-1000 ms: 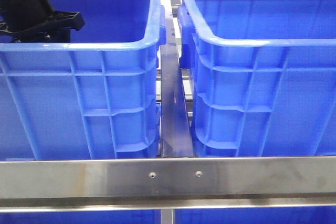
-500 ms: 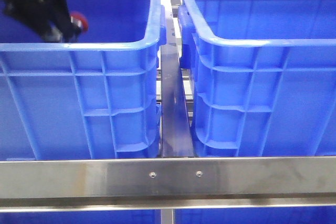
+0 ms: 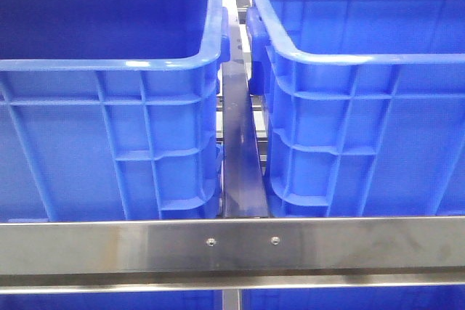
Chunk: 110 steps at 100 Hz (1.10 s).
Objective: Pick red and yellow buttons and place in box
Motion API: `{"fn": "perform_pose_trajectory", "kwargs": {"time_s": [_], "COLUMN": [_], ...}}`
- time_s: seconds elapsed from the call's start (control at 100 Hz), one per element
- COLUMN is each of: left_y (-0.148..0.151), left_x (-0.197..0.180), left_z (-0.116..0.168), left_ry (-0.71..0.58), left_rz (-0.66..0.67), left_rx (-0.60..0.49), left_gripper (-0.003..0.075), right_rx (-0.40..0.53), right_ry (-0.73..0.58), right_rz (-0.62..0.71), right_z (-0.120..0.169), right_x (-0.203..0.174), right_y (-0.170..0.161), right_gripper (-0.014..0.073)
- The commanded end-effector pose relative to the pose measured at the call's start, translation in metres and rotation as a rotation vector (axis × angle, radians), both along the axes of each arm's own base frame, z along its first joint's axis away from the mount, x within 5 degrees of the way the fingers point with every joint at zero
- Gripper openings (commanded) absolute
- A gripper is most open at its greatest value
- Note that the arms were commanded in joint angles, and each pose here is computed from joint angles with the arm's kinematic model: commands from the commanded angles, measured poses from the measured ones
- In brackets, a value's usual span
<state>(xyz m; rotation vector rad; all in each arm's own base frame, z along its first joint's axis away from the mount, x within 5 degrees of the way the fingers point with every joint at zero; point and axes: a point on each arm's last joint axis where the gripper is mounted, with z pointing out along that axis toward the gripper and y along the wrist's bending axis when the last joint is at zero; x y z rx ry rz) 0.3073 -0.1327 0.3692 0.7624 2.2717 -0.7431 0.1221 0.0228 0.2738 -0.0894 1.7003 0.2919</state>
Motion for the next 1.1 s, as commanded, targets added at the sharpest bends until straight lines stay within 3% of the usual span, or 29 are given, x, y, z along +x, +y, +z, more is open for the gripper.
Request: {"fn": "perform_pose_trajectory", "kwargs": {"time_s": [0.0,0.11,0.2,0.27,0.37,0.47,0.64,0.82,1.09], "left_y": [-0.016,-0.031,-0.04,-0.045,-0.049,-0.052,-0.056,-0.056,-0.056], "left_x": [-0.017,-0.026,-0.031,-0.034,-0.037,-0.039,-0.042,-0.043,-0.043], "left_z": [0.028,0.028,0.028,0.028,0.028,0.028,0.028,0.028,0.028], "left_ry": [-0.075,-0.072,-0.069,-0.068,-0.068,-0.064,-0.061,-0.059,-0.058], "left_rz": [-0.056,-0.111,-0.145,-0.161,-0.175,-0.188,-0.207,-0.208,-0.209], "left_rx": [-0.096,-0.094,-0.094,-0.095,-0.095,-0.099,-0.099,-0.1,-0.102], "left_gripper": [0.0045,0.0045,0.0045,0.0045,0.0045,0.0045,0.0045,0.0045,0.0045], "right_rx": [0.045,0.094,0.174,0.241,0.355,0.491,0.651,0.657,0.661], "right_ry": [-0.032,-0.02,0.001,0.022,0.073,0.141,0.257,0.327,0.39], "right_rz": [0.1,0.182,0.255,0.316,0.397,0.468,0.638,0.74,0.773], "right_z": [0.021,0.033,0.043,0.051,0.059,0.067,0.077,0.076,0.071], "right_x": [0.012,0.028,0.041,0.051,0.067,0.083,0.11,0.135,0.16], "right_y": [0.009,0.017,0.024,0.029,0.036,0.042,0.059,0.089,0.12], "right_gripper": [-0.0057,-0.0046,0.0033,0.0166,0.0449,0.0584,0.0578,0.0578,0.0578]}}
